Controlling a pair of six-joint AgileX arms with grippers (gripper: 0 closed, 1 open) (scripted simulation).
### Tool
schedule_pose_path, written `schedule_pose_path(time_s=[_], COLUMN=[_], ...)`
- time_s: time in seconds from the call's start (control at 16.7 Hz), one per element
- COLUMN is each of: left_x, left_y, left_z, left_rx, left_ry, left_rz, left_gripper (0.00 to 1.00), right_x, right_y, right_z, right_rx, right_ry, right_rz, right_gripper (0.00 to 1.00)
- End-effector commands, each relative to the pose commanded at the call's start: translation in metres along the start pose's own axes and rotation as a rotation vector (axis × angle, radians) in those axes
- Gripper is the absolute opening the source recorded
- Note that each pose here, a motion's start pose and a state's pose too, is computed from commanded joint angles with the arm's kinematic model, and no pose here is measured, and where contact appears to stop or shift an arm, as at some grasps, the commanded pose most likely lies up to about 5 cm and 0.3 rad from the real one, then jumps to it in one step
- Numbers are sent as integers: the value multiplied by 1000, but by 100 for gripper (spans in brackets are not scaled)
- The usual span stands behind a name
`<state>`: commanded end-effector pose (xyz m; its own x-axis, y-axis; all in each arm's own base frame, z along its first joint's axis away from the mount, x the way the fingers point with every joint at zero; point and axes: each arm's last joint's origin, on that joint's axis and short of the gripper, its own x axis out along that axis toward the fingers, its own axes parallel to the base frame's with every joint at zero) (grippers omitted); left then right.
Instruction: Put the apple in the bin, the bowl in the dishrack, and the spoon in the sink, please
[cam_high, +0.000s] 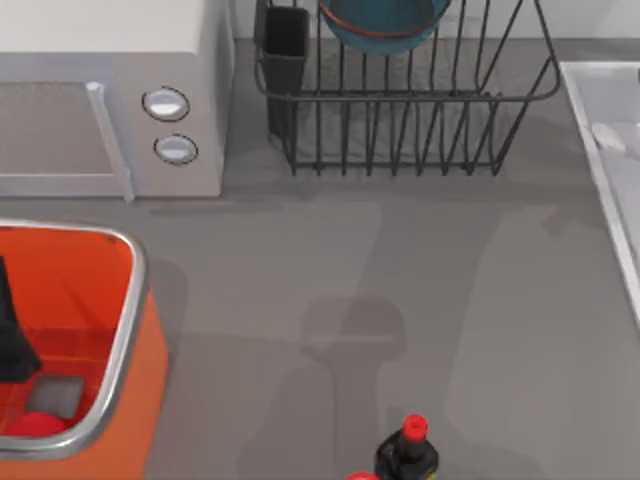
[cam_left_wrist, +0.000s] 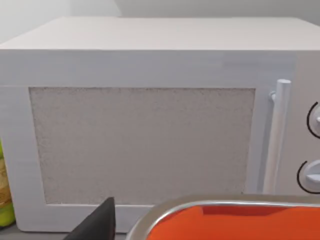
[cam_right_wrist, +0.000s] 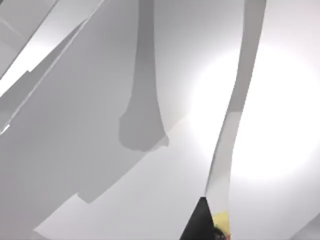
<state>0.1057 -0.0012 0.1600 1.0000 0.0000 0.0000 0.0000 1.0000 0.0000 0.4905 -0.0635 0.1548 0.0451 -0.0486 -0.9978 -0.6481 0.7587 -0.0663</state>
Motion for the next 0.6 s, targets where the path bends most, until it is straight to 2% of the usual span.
schedule_pose_path(time_s=[0.3,0.6], left_x=[0,0], left_y=[0,0], left_z=[0,0], left_rx=[0,0], left_ry=[0,0], left_rz=[0,0], left_gripper=[100,100], right_x=[0,0], right_y=[0,0], right_z=[0,0], right_rx=[0,0], right_ry=[0,0], right_rz=[0,0], right_gripper=[98,100])
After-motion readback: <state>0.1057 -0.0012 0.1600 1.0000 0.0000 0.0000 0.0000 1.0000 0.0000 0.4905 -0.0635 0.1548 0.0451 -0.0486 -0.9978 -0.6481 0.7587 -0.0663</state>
